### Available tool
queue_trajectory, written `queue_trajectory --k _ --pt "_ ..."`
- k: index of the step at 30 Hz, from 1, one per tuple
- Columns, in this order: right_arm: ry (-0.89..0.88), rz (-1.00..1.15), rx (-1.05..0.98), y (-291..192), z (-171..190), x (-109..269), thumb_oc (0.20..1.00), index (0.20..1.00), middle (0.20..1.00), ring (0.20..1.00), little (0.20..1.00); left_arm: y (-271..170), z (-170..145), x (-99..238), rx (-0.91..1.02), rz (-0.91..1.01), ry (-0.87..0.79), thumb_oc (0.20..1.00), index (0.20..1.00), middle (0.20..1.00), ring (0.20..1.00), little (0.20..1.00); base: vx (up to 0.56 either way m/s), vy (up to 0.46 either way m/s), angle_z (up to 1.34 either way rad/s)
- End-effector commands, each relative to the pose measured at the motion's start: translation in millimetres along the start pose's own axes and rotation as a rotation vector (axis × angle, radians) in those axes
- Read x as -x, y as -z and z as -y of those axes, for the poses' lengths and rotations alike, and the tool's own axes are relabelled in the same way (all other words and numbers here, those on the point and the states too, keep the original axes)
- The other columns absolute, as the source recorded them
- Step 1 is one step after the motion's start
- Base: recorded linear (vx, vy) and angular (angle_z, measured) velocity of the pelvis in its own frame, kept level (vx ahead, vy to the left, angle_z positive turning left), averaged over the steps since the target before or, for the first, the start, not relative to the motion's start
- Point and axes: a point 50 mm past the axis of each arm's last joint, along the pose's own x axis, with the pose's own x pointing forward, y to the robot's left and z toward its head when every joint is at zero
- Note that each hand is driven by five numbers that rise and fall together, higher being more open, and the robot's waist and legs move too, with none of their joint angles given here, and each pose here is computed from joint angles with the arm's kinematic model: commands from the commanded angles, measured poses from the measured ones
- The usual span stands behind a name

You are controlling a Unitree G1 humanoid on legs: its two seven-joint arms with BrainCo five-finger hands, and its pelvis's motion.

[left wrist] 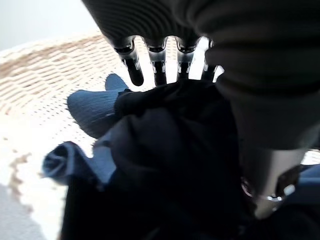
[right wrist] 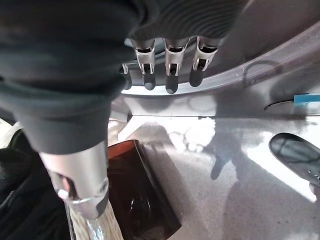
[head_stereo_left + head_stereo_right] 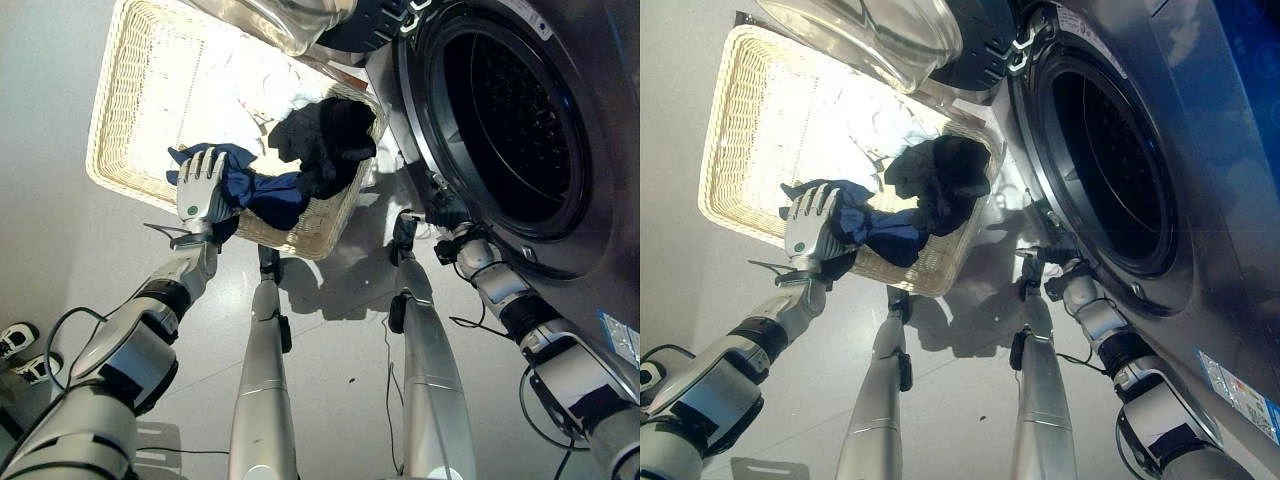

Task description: Put the clothes into the washing machine.

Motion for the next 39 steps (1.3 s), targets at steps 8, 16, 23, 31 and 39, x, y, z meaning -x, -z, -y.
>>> queue_trajectory --k 8,16,23,31,39 --pt "0.009 0.079 0.008 -10.8 2.9 -0.1 1.000 1.000 1.000 1.000 1.000 18.1 -5.5 -5.4 -0.004 -0.144 0.001 1.000 1.000 1.000 1.000 1.000 0.00 0.000 0.00" --pt "0.026 0.118 0.010 -24.2 8.1 -6.3 1.000 1.000 1.000 1.000 1.000 20.2 -15.4 -18.6 -0.032 -0.161 0.018 1.000 1.000 1.000 1.000 1.000 0.00 0.000 0.00" --pt "0.022 0.147 0.011 -33.4 7.2 -8.8 1.000 1.000 1.000 1.000 1.000 19.1 -19.2 -27.1 -0.056 -0.175 0.074 1.000 1.000 1.000 1.000 1.000 0.00 0.000 0.00" --pt "0.020 0.166 0.008 -38.2 5.6 -10.5 1.000 1.000 1.000 1.000 1.000 14.8 -17.7 -30.6 -0.042 -0.169 0.134 0.200 0.200 0.200 0.200 0.200 0.00 0.000 0.00" --pt "0.029 0.191 -0.062 -43.0 0.9 -9.6 1.000 1.000 1.000 1.000 1.000 10.5 -13.6 -29.2 0.006 -0.172 0.152 0.200 0.200 0.200 0.200 0.200 0.00 -0.005 0.01"
